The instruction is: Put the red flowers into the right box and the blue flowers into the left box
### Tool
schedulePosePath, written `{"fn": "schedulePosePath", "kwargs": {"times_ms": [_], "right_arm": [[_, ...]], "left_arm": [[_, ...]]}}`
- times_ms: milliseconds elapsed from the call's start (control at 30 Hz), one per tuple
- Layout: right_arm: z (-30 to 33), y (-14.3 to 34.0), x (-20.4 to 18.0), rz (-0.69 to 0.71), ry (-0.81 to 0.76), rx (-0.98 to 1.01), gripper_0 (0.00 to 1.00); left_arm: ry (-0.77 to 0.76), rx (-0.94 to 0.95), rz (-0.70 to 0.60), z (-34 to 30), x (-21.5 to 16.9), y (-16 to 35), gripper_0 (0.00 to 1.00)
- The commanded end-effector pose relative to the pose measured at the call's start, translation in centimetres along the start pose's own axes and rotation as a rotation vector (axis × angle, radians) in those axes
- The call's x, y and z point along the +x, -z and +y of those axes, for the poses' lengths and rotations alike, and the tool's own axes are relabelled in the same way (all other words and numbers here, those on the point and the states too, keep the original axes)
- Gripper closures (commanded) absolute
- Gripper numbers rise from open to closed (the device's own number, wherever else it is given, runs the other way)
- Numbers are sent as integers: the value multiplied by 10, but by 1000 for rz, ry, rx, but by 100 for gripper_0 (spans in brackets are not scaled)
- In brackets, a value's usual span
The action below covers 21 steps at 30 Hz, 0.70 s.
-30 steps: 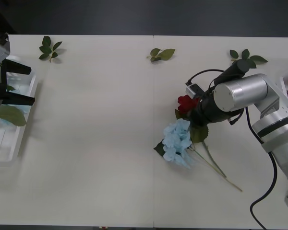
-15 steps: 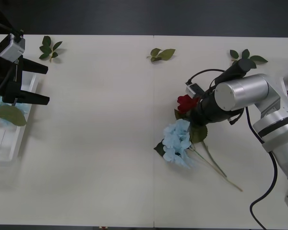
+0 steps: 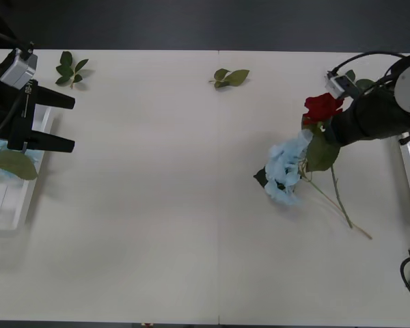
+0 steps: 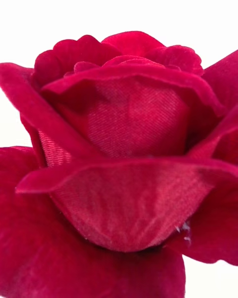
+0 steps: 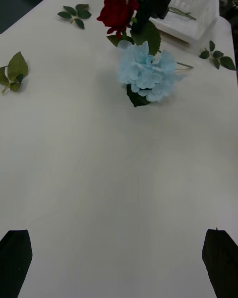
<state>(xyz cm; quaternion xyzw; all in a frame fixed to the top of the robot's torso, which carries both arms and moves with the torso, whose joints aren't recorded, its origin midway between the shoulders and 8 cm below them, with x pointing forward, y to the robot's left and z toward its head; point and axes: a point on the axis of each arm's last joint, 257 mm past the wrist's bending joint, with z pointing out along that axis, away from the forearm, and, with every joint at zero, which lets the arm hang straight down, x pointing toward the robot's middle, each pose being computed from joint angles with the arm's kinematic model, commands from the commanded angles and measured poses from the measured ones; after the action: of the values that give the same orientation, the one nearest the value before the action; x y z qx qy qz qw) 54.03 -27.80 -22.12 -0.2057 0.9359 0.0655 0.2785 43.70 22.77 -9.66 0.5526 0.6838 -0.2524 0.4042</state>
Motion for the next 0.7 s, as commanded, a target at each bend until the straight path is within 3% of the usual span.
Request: {"fn": "schedulePosePath", "kwargs": {"times_ms": [33, 300, 333, 367, 433, 533, 700], "right_arm": [[-32, 36, -23, -39, 69, 80, 100], [-62, 34, -3, -1, 17, 106, 98], [-66, 32, -2, -5, 13, 112, 78], [-70, 30, -2, -11, 11, 117, 51], [-74, 27, -2, -18, 9, 122, 20], [-79, 23, -1, -25, 7, 126, 2], [-87, 19, 5, -16, 4, 135, 0]], "left_arm": [[-63, -5, 1, 3, -12, 11, 0], [-19, -12, -12, 9, -4, 12, 0], [-9, -16, -12, 12, -2, 13, 0], [-6, -21, -9, 14, -1, 14, 0], [-7, -27, 0, 16, 1, 14, 0], [-10, -29, 2, 17, 0, 15, 0], [-11, -35, 0, 19, 0, 15, 0]]}}
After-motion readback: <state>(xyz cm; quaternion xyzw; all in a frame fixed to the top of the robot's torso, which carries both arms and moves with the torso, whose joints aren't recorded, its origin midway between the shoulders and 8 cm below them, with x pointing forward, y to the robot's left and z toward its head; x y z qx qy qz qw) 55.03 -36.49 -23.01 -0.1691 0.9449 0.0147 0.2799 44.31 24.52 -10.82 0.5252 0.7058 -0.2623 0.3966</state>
